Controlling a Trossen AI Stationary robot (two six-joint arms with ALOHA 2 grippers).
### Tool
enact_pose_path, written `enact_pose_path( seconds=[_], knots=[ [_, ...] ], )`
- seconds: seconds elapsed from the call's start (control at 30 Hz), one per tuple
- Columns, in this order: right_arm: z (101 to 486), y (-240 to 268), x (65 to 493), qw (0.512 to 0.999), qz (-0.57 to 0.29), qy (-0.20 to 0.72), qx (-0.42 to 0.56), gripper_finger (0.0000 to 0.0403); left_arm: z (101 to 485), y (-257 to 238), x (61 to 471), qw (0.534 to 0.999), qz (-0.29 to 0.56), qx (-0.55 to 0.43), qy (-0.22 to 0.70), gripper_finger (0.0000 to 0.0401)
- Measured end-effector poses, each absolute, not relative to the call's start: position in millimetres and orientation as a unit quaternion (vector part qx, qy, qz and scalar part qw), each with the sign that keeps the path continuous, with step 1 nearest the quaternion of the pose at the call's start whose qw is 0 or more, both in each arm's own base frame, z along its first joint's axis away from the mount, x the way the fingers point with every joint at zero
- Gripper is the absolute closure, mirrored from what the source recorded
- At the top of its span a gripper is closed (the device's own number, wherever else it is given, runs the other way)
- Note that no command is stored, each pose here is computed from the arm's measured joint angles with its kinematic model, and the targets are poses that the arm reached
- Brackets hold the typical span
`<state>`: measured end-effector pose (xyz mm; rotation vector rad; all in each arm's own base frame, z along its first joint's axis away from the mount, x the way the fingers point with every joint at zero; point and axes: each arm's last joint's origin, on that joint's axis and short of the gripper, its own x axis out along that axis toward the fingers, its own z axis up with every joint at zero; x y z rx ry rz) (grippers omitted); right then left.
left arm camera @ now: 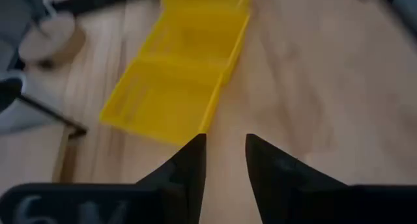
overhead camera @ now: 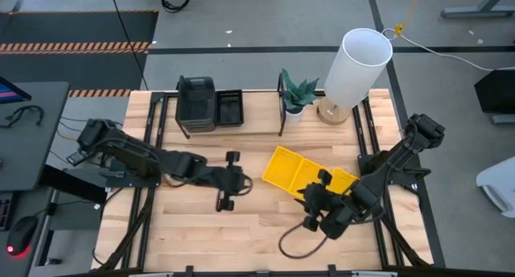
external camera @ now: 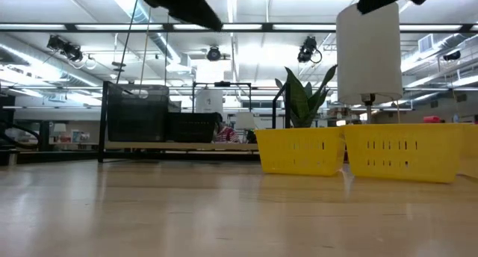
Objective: Stack baskets on shelf by color
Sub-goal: Stack the left yellow basket on top of the middle yellow basket
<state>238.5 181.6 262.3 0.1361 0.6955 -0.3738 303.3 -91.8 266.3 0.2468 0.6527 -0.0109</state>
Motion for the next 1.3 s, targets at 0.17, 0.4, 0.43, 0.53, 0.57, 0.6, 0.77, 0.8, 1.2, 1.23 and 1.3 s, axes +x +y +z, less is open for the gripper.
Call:
enact_pose_path(
  seconds=[0.17,0.4,0.43,0.53,0.57,0.6,0.77,0.8,1.2,1.23,1.3],
  knots=[
    [255.7,174.1,244.8,0.918,-0.19,0.339,0.084,0.0266,261.7,-93.0,277.0,0.967,0.005,0.097,0.236,0.0287],
    [245.0,164.7,248.9,0.904,-0.188,0.368,0.11,0.0258,263.7,-96.0,230.8,0.983,0.028,0.077,0.163,0.0287],
    [244.7,164.0,248.9,0.902,-0.188,0.371,0.111,0.0258,263.5,-96.3,224.4,0.985,0.033,0.076,0.152,0.0287],
    [243.9,163.3,248.4,0.899,-0.186,0.381,0.113,0.0258,262.3,-97.0,206.6,0.988,0.052,0.079,0.121,0.0287],
    [243.5,162.8,248.4,0.897,-0.184,0.386,0.116,0.0258,261.9,-96.2,201.0,0.988,0.062,0.086,0.113,0.0287],
    [243.1,162.1,248.4,0.894,-0.183,0.391,0.12,0.0258,263.3,-95.3,196.1,0.988,0.072,0.091,0.104,0.0287],
    [240.7,155.9,249.7,0.873,-0.19,0.42,0.161,0.0258,274.9,-89.5,172.5,0.992,0.068,0.081,0.065,0.0287],
    [240.7,154.9,250.9,0.87,-0.19,0.421,0.17,0.0258,275.1,-89.0,168.6,0.993,0.059,0.082,0.06,0.0287],
    [226.3,149.9,292.0,0.854,-0.189,0.457,0.163,0.0258,248.8,-65.8,124.8,0.998,0.039,0.042,-0.017,0.0287],
    [224.6,149.8,298.3,0.85,-0.189,0.465,0.158,0.0258,247.0,-63.3,121.3,0.998,0.039,0.036,-0.023,0.0287],
    [222.6,148.9,309.0,0.842,-0.196,0.482,0.145,0.0258,244.2,-58.6,114.7,0.998,0.04,0.026,-0.035,0.0288]
  ],
)
